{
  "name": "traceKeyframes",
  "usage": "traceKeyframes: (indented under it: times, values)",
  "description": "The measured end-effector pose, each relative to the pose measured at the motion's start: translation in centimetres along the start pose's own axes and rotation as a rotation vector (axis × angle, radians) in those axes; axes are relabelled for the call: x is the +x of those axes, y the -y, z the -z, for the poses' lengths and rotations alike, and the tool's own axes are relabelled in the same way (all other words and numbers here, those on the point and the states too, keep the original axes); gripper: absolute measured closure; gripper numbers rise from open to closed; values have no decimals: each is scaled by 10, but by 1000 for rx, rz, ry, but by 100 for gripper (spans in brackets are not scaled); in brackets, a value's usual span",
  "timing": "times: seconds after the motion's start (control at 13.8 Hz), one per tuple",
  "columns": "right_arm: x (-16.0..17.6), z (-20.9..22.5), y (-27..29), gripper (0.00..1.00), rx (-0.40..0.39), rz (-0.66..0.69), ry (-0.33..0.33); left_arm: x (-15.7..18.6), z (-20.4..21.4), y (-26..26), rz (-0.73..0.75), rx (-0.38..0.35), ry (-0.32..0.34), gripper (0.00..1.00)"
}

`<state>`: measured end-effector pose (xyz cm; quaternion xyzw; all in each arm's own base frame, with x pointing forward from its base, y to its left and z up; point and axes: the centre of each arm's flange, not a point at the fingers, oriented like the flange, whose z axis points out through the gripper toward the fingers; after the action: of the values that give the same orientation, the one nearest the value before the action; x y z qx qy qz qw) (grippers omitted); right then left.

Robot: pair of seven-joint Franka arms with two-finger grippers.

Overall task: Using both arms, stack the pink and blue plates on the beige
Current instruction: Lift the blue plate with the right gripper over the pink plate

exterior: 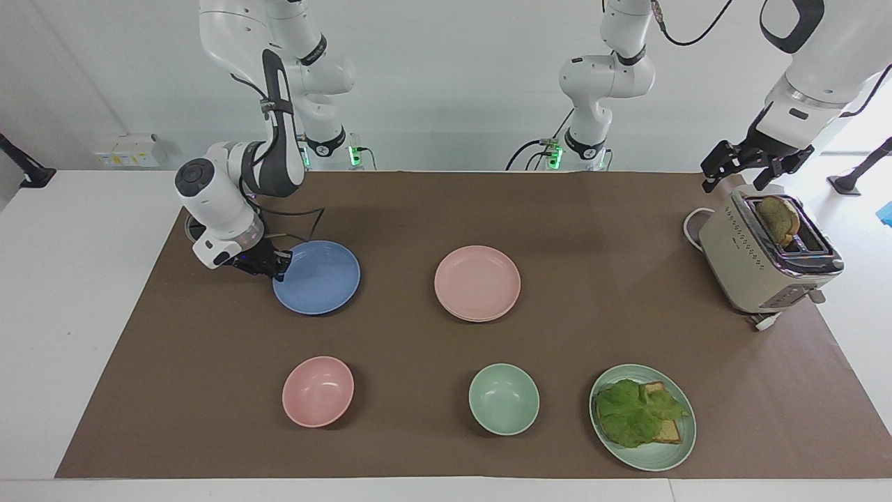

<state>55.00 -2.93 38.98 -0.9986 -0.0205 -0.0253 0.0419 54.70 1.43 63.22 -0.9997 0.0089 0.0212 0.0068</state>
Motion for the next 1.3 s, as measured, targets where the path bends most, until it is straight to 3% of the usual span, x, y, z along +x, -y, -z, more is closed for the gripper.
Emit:
traceKeyframes:
  times: [0.22, 0.51, 1.3]
  values:
    - [10, 34, 7, 95, 9, 14, 14, 0, 0, 0, 0, 0, 0, 0]
    - [29, 74, 36, 95, 41, 25, -28, 0, 0, 0, 0, 0, 0, 0]
    - [33, 48, 220, 95, 119, -111, -55, 0, 0, 0, 0, 0, 0, 0]
